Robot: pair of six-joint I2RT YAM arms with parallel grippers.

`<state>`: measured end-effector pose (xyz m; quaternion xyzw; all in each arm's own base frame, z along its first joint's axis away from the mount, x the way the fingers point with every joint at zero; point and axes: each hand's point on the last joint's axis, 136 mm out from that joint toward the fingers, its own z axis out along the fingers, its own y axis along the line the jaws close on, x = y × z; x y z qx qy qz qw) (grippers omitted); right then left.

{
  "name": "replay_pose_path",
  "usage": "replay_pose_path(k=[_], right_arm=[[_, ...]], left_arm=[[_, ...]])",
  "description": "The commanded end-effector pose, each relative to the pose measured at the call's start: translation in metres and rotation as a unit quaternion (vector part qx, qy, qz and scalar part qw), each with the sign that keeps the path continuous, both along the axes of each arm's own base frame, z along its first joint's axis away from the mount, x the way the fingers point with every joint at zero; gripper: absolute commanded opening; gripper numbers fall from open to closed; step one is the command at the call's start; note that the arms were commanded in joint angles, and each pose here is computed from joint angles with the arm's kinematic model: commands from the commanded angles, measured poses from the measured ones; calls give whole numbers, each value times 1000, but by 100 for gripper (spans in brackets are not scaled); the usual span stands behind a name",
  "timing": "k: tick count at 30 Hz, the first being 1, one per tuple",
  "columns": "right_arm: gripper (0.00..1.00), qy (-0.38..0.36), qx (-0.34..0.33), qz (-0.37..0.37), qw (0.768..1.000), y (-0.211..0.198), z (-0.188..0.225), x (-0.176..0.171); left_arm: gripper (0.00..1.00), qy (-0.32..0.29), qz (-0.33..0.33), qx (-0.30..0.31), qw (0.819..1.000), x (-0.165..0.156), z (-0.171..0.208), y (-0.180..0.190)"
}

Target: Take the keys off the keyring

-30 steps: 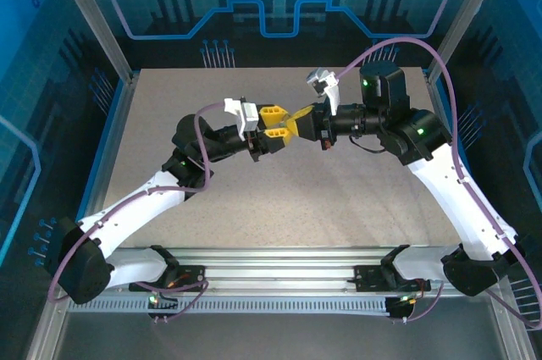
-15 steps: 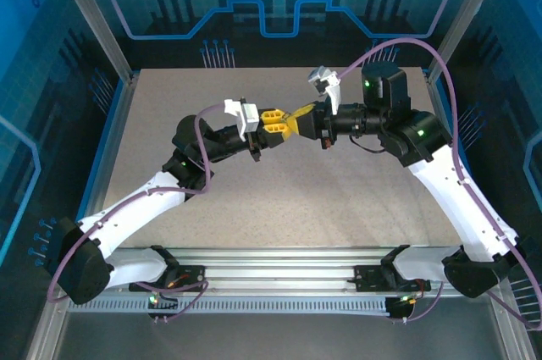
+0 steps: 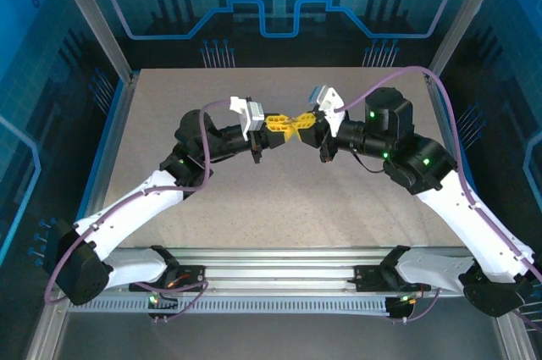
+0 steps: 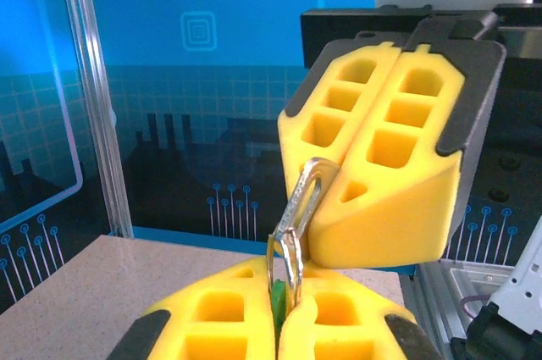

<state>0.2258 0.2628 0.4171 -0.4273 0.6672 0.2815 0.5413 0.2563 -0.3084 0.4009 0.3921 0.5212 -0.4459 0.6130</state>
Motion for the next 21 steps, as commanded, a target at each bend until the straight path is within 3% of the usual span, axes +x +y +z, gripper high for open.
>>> replay_pose_path(k=[1, 12, 21], right_arm=[[0, -64, -22, 12, 998, -3, 7, -13], [0, -150, -75, 25, 986, -4, -4, -25], [0, -185, -82, 57, 978, -5, -11, -40]], left_arm=[[0, 14, 39, -18, 999, 12, 19, 12], [0, 31, 44, -20, 998, 16, 21, 16], [0, 50, 59, -32, 997, 22, 26, 22]])
